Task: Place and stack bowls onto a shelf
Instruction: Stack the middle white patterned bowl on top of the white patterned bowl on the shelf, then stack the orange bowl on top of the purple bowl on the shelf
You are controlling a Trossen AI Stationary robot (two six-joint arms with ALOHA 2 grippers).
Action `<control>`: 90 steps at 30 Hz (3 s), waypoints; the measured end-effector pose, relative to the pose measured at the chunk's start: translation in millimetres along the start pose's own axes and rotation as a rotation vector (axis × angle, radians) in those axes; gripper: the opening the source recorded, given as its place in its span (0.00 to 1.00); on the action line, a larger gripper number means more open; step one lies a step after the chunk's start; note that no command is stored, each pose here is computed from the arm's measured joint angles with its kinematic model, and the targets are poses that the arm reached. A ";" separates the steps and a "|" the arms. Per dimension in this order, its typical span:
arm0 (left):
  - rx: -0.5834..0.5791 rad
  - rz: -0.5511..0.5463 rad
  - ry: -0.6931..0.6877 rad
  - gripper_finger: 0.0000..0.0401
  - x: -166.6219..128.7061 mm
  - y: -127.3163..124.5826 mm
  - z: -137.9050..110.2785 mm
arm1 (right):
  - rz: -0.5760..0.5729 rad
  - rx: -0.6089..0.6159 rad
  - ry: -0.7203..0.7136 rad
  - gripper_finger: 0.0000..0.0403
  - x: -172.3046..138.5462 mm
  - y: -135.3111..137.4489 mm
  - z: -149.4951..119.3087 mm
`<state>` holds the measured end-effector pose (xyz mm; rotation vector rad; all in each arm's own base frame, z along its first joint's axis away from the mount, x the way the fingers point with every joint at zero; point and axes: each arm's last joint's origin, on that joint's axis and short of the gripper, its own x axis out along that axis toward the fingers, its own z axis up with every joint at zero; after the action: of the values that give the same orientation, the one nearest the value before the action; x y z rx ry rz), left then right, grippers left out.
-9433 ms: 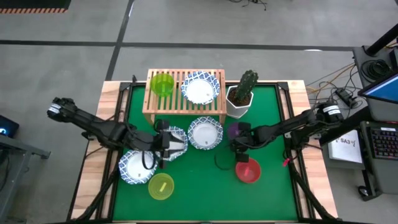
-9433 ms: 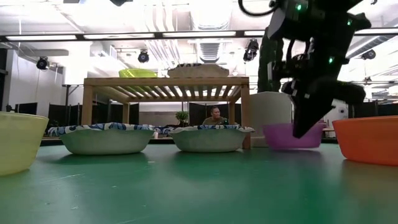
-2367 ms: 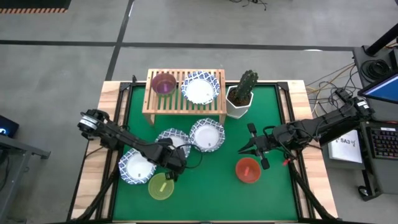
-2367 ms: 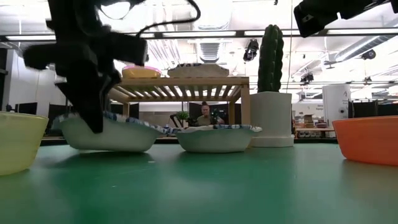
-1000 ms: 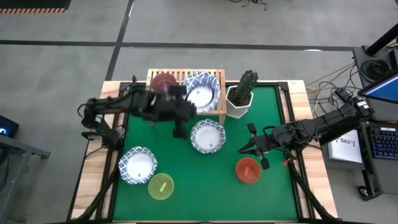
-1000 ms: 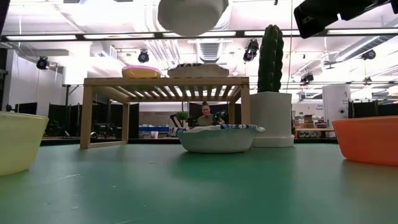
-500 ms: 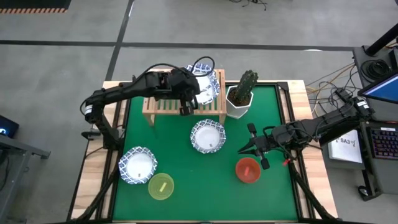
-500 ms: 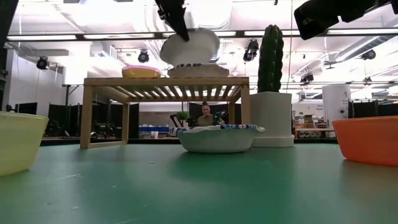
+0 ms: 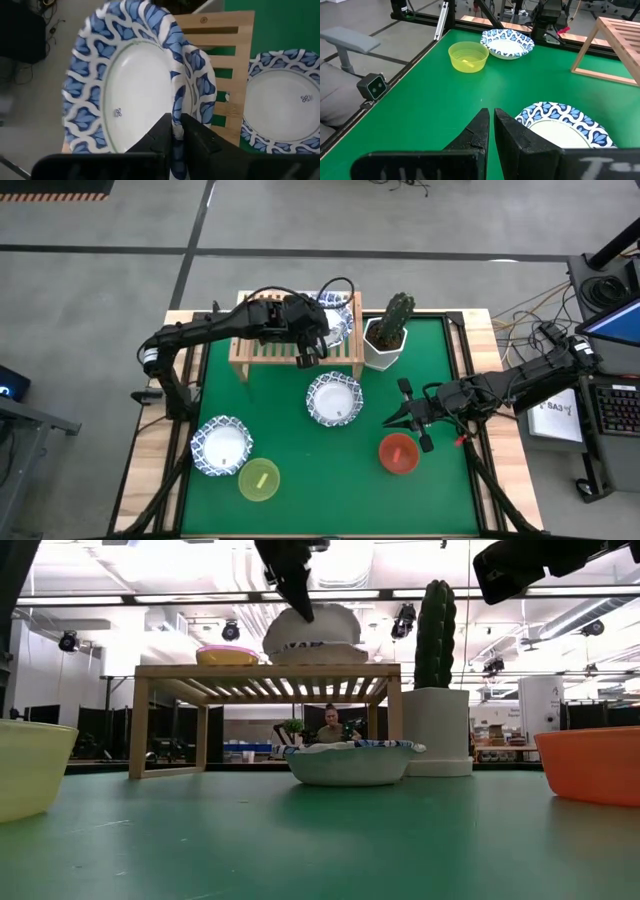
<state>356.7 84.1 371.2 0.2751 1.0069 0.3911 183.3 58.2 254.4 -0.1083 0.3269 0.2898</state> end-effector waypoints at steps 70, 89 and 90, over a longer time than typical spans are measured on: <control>-0.043 -0.127 -0.047 0.00 -31.6 -65.6 -10.4 | -0.001 0.052 0.002 0.04 0.0 0.0 -0.2; 0.190 -0.322 -0.193 0.00 -92.9 -157.7 -56.9 | -0.083 0.454 0.233 0.04 32.8 0.9 -22.5; 0.173 -0.327 -0.210 0.00 -91.8 -158.0 -62.0 | -0.083 0.471 0.269 0.04 34.1 1.3 -23.8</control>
<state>289.9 -95.3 346.6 0.2947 0.8610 -0.0225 206.6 64.8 220.7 0.3051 0.6477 0.1095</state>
